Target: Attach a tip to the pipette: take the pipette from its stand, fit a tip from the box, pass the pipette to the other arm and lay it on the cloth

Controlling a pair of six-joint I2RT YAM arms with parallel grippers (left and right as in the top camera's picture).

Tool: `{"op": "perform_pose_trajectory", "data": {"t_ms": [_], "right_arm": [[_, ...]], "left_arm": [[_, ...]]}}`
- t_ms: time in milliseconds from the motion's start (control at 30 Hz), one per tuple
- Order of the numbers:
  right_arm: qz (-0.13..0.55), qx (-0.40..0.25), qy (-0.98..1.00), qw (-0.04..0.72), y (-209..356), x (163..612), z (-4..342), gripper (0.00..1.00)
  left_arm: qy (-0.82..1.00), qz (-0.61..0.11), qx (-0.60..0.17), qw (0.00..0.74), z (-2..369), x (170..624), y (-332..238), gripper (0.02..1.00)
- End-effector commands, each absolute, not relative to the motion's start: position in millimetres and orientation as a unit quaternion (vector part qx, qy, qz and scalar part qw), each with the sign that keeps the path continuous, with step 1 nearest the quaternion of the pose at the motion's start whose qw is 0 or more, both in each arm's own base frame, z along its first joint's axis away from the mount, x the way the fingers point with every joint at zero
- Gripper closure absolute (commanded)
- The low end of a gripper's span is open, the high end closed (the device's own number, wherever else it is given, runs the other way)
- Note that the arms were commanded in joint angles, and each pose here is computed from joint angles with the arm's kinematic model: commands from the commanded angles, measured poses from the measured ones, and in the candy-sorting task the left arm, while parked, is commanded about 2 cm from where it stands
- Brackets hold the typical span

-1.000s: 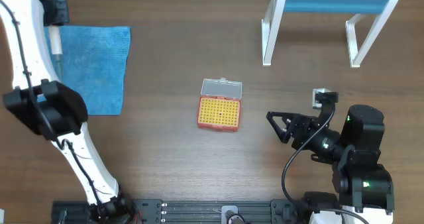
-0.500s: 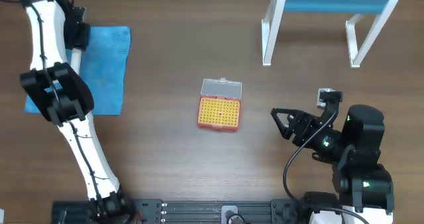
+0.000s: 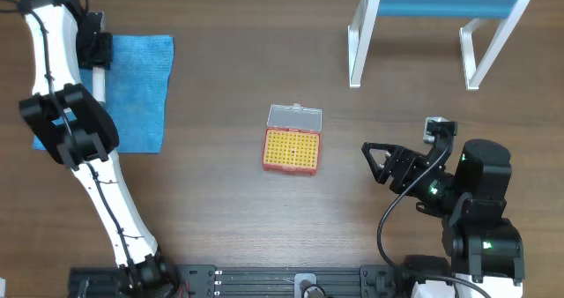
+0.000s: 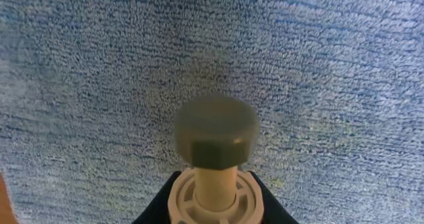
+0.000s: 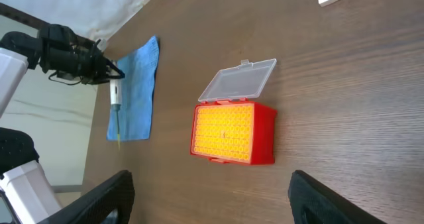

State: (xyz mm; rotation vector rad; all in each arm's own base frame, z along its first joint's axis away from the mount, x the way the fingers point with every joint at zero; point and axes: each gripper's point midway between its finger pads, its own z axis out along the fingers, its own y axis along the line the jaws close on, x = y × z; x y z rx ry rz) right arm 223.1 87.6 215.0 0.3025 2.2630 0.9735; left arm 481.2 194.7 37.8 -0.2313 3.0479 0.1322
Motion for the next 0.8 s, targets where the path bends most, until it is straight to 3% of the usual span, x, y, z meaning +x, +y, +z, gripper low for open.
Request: {"op": "perform_pose_trajectory", "data": {"t_ms": [33,233,400,433,467,500,667,800], "right_arm": [[0.364,0.111,0.863,0.332,85.1,225.1,217.2,0.248],[0.368,0.122,0.862,0.327,85.2,225.0,217.2,0.248],[0.37,0.127,0.861,0.325,85.2,225.0,217.2,0.248],[0.371,0.129,0.861,0.325,85.2,225.0,217.2,0.248],[0.371,0.129,0.861,0.325,85.2,225.0,217.2,0.248],[0.371,0.129,0.861,0.325,85.2,225.0,217.2,0.248],[0.371,0.128,0.861,0.325,85.2,225.1,217.3,0.211],[0.366,0.116,0.862,0.33,85.2,225.0,217.2,0.202]], "left_arm": [[0.997,0.016,-0.061,0.05,27.0,486.3,191.7,0.989],[0.998,-0.005,-0.06,0.009,-9.8,475.3,186.3,0.991],[0.998,-0.003,-0.06,0.012,-14.8,477.7,188.2,0.987],[0.997,-0.003,-0.07,0.012,-14.8,478.1,188.2,0.698],[0.997,-0.003,-0.074,0.012,-14.8,477.9,188.2,0.169],[0.997,-0.004,-0.083,0.01,-14.8,477.0,187.4,0.13],[0.997,-0.009,-0.082,-0.003,2.2,468.5,183.0,0.128],[0.994,0.005,-0.081,0.068,64.2,485.3,187.0,0.123]]}}
